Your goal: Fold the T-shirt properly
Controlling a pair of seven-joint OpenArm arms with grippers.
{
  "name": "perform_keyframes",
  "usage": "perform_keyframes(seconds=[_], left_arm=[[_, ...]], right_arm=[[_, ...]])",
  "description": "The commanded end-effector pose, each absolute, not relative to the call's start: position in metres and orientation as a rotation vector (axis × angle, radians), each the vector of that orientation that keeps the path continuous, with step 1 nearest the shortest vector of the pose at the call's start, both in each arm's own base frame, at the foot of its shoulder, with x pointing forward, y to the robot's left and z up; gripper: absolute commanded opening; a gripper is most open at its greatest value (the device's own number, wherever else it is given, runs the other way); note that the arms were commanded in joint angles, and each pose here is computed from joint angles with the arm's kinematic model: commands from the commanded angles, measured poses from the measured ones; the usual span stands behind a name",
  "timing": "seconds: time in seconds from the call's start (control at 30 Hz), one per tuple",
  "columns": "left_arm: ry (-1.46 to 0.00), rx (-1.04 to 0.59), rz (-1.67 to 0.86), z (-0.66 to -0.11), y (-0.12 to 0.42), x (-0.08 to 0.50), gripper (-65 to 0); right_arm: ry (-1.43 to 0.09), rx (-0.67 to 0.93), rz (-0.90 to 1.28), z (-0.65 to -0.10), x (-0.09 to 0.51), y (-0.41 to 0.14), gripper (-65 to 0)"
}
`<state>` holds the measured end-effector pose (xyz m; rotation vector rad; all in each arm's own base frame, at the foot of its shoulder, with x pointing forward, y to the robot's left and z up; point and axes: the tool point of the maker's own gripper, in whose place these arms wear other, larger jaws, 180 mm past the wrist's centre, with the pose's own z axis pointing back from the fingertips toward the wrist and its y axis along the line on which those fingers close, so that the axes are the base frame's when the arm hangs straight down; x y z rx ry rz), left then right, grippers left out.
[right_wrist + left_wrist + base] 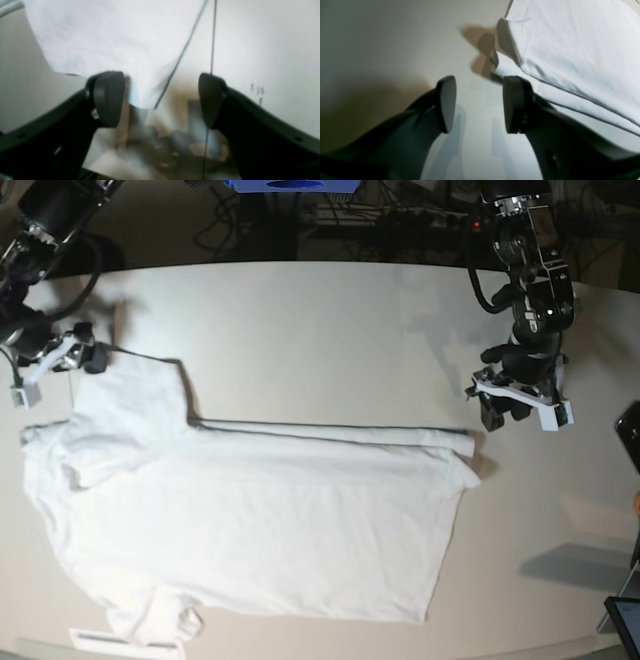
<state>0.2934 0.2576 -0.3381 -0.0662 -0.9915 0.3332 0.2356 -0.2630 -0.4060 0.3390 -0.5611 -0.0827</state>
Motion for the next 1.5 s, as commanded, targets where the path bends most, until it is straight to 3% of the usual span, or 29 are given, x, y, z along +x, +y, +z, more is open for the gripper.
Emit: perform_keyframes(seconds=[0.0,0.17,0.23,0.3,0.43,0.8,1.2,1.47], left_arm=[[-1.034,-0.06,0.325,-0.327,0.261,0.298,-35.4],[-1.032,-0.058,0.324,-0.328,0.261,0.297,-35.4],[-1.034,-0.054,0.329,-0.327,0.264,0.297,-35.4],[-1.034,-0.053,0.33,-0.327,0.264,0.297,-35.4],[-1.034,-0.053,0.33,-0.327,0.264,0.297,-35.4],[-1.032,-0.059,0.326,-0.328,0.261,0.297,-35.4],[-0.975,-0.04,0.323,-0.344,0.263,0.277,-35.6],[-0.94,-0.033,0.324,-0.353,0.264,0.263,-35.6]], right_arm=[[-0.529,0.339,-0.063,-0.409,0.236,-0.261,-20.3],[-0.518,0.371,-0.012,-0.414,0.243,-0.243,-20.6],[-0.514,0.377,0.002,-0.415,0.244,-0.238,-24.8],[-0.515,0.386,0.0,-0.415,0.245,-0.234,-35.3],[-0.512,0.387,0.002,-0.416,0.245,-0.233,-64.1],[-0.636,0.326,0.076,-0.37,0.286,-0.238,-64.9],[-0.77,0.314,0.326,-0.306,0.367,-0.195,-64.9],[-0.753,0.375,0.344,-0.299,0.406,-0.185,-64.9]])
